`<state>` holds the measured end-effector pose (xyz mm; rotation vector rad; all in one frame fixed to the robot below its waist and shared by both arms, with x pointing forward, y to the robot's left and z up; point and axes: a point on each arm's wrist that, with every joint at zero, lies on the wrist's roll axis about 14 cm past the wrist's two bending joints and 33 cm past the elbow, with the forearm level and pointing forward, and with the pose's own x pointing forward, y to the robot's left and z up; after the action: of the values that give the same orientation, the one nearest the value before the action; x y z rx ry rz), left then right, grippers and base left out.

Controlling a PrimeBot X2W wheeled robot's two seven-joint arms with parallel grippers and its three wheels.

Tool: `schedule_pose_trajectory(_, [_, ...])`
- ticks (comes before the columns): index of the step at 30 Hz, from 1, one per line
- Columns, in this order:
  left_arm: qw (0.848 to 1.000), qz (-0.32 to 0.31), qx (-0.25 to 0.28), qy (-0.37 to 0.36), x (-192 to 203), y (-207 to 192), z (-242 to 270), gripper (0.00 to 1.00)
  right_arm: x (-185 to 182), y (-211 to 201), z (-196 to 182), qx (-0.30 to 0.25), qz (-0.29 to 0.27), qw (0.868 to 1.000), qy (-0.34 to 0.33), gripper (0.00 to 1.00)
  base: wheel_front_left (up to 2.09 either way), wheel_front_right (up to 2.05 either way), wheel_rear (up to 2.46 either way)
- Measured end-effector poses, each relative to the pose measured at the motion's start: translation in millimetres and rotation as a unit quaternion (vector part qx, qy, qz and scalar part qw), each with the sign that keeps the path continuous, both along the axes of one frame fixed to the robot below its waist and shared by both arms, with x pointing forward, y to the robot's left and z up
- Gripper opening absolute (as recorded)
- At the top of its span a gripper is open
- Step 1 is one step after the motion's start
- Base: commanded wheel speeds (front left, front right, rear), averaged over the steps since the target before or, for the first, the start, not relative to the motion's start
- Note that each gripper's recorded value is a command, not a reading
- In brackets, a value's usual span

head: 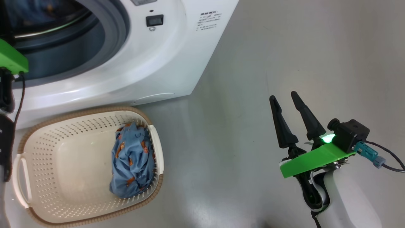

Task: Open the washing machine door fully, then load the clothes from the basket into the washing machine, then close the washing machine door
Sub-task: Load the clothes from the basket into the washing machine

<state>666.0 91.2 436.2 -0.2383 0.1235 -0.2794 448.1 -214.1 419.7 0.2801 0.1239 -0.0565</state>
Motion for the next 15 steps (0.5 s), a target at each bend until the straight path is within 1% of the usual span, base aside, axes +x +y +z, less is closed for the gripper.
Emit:
schedule_pose_trajectory(7, [1.0,0.001,-0.007,-0.009,-6,2,12,1.0,1,1,7,0.002,0.001,1.0,-0.009,1.0,0.0,0.0,0.0])
schedule_pose_trajectory(15, [1.0,0.008,-0.029,0.0,-40,3,6,1.0,-4,0,16,0.0,0.003,1.0,-0.019,1.0,0.0,0.0,0.0])
